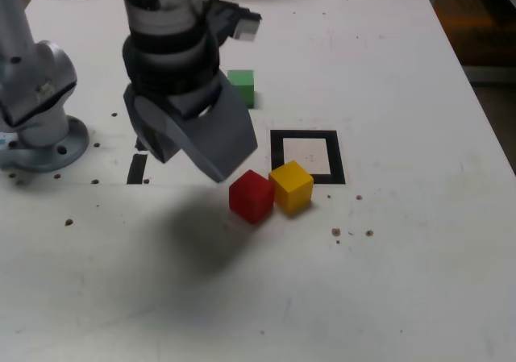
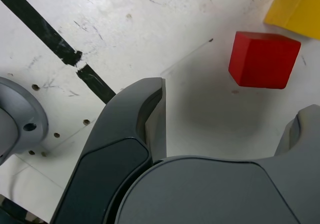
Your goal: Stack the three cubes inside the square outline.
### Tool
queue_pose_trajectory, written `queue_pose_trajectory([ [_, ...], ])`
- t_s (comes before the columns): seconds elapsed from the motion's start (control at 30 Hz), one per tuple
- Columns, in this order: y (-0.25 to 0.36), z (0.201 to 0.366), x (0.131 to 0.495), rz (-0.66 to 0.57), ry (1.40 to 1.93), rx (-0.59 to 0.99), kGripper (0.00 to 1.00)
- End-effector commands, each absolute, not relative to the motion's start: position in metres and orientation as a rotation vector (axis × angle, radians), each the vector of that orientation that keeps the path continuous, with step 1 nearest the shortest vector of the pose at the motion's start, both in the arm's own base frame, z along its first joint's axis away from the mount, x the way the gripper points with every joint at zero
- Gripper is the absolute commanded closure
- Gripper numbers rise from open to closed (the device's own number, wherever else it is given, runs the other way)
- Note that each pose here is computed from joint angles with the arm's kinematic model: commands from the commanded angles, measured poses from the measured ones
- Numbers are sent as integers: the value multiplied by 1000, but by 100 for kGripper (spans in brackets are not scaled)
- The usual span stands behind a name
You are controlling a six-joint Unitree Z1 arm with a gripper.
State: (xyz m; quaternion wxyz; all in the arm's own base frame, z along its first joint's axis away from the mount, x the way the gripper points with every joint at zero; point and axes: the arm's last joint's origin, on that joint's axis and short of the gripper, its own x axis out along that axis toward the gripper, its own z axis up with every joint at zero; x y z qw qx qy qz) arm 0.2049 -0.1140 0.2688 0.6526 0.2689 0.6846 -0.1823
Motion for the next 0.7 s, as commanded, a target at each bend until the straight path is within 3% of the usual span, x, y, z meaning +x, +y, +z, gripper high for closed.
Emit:
queue_pose_trajectory([
  [0.0,-118,266,209,-413,1565,607,12],
  [0.23,-132,254,221,-370,1611,565,3],
  [0.67,-155,232,240,-410,1648,578,10],
])
